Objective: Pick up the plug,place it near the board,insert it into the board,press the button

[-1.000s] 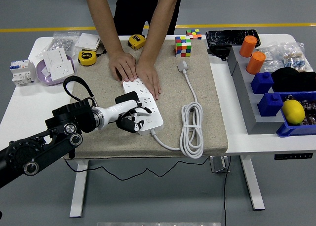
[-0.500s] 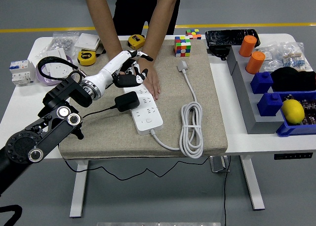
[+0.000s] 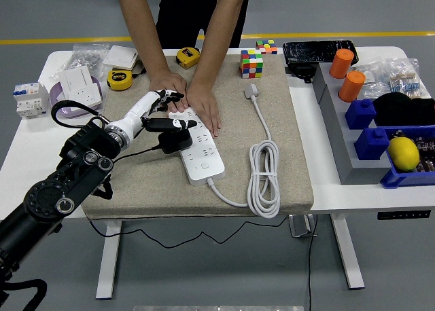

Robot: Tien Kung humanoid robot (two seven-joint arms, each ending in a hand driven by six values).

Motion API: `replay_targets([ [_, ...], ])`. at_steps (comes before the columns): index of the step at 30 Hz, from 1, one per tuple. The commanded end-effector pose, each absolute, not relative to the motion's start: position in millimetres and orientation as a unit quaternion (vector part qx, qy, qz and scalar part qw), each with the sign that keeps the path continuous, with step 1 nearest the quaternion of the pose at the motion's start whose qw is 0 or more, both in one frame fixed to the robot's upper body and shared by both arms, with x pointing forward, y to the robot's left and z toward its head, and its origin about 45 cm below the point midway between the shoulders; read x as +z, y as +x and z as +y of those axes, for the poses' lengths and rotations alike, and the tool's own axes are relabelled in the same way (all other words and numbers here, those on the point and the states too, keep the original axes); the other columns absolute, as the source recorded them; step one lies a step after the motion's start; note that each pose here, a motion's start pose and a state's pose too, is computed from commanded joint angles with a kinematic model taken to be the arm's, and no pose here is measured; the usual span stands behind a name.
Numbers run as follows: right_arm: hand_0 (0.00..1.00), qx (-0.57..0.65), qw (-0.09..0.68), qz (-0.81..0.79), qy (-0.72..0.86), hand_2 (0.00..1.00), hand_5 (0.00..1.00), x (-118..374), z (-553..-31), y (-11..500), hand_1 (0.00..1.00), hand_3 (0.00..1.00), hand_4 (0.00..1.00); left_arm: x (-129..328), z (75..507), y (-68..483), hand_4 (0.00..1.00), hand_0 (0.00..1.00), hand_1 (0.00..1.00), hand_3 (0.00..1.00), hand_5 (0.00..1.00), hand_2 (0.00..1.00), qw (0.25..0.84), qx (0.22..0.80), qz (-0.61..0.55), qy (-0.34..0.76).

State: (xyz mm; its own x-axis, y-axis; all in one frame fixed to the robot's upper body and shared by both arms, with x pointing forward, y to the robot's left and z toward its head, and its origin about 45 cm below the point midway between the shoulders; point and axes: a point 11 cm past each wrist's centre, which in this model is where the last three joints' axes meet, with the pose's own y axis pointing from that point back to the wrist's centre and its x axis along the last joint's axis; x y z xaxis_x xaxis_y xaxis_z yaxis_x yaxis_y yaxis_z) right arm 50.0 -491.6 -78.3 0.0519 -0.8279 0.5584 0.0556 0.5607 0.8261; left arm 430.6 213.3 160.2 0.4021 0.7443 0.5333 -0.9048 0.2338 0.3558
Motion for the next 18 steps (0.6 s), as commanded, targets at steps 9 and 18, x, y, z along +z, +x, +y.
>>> replay_targets([
  [9,0.965,-0.339,0.651,-0.597,0.322,0.605,0.699,-78.1,-492.5,47.9,0.675,0.587,0.998,142.7,217.9,426.2,0.998,0.443,0.513,0.553,0.069,0.524,0.731,0.475,-0.229,0.433],
  [18,0.965,-0.340,0.652,-0.596,0.323,0.605,0.699,-78.7,-491.7,46.8,0.674,0.587,0.998,149.0,220.6,429.1,0.916,0.297,0.328,0.538,0.024,0.456,0.703,0.488,-0.278,0.435],
])
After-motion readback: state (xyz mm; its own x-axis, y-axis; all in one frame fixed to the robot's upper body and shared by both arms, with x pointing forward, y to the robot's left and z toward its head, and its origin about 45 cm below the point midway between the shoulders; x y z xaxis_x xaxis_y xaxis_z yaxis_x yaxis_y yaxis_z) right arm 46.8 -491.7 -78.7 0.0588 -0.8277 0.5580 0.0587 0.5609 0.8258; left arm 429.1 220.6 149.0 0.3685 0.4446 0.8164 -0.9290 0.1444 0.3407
